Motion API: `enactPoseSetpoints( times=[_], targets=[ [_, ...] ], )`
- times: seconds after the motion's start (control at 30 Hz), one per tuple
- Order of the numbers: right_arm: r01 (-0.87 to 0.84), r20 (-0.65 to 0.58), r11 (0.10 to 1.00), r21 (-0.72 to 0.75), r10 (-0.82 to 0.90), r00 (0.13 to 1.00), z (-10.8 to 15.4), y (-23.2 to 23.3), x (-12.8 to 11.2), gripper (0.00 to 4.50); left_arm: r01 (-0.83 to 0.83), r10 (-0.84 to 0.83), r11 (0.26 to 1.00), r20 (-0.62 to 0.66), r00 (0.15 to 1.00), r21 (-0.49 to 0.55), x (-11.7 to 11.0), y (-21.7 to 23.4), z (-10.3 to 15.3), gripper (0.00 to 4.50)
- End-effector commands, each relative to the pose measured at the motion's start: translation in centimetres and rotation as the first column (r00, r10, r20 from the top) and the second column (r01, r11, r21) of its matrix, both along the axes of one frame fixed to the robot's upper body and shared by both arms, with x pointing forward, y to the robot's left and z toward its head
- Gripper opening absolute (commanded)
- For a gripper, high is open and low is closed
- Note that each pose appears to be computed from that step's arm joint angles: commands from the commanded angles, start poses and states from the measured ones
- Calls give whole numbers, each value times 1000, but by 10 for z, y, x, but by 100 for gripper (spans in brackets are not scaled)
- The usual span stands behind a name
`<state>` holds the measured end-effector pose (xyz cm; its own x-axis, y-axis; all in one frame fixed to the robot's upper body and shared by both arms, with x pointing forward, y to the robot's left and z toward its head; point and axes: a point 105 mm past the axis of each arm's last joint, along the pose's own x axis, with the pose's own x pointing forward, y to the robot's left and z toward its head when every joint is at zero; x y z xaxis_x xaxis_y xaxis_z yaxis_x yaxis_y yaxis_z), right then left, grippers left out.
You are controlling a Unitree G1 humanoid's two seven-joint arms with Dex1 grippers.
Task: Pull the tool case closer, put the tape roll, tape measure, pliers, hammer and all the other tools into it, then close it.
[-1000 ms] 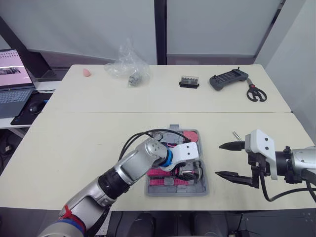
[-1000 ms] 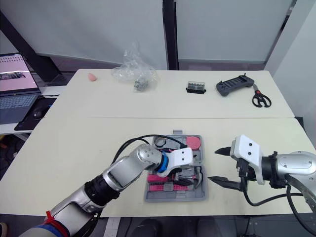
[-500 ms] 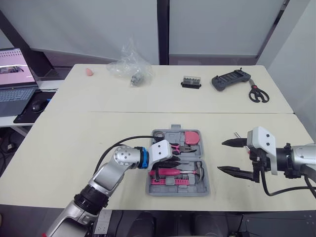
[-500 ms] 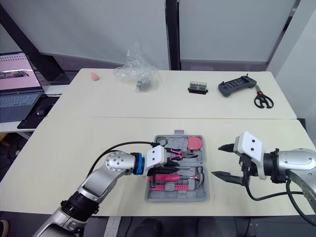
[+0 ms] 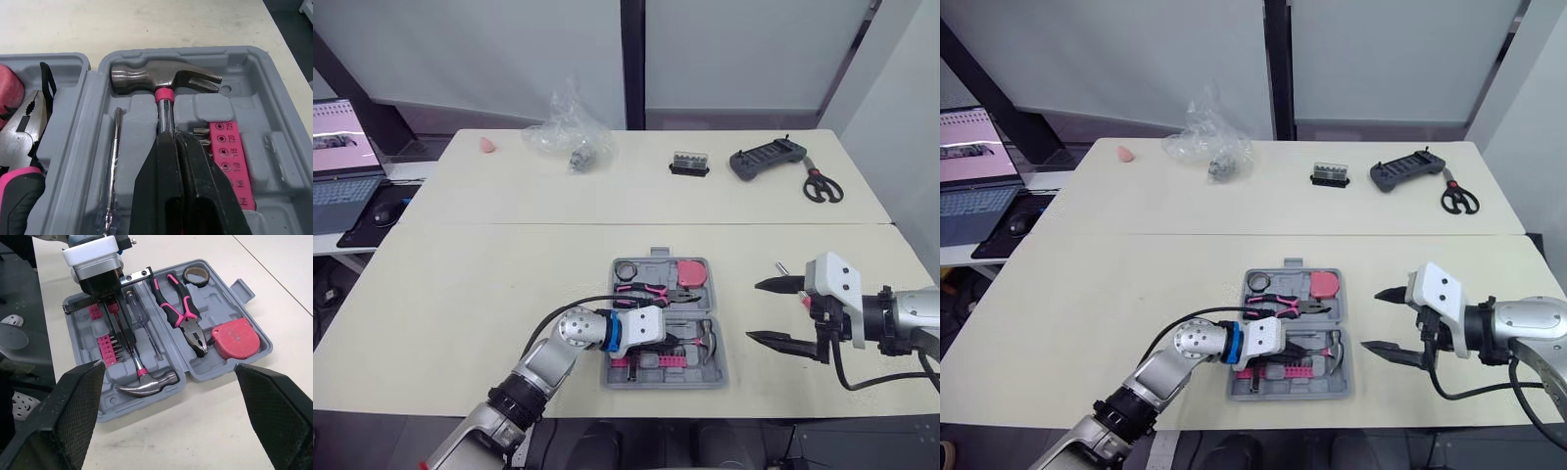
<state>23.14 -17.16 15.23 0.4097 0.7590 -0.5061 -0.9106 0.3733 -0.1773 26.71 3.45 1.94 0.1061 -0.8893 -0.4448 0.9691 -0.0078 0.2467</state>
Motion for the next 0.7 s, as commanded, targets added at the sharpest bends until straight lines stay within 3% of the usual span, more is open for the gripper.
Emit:
enactPoseSetpoints(
  times=[0.03,0.13,0.3,0.4,0.5,0.57,0.7],
  targets=[
    [2,43,1000,-20,-1,999,5,-4,2,450,-30,33,998,-69,997,47,-8,8,-28,3],
    [18,47,1000,-18,-17,999,2,-8,5,450,-65,62,997,-46,997,-49,-2,4,-9,3],
    [61,83,998,9,-61,995,0,-18,19,450,-149,160,969,39,986,-196,21,13,46,3],
    [100,114,994,50,-106,988,7,-32,31,450,-213,239,943,73,968,-257,32,44,94,61],
    [160,131,981,111,-174,976,24,-51,42,450,-313,336,919,61,940,-239,34,95,125,153],
    [191,133,972,136,-209,969,32,-63,45,450,-376,393,902,42,918,-213,32,121,134,211],
    [345,142,930,125,-361,922,36,-122,49,450,-661,665,743,14,746,-102,19,232,138,331]
  ],
)
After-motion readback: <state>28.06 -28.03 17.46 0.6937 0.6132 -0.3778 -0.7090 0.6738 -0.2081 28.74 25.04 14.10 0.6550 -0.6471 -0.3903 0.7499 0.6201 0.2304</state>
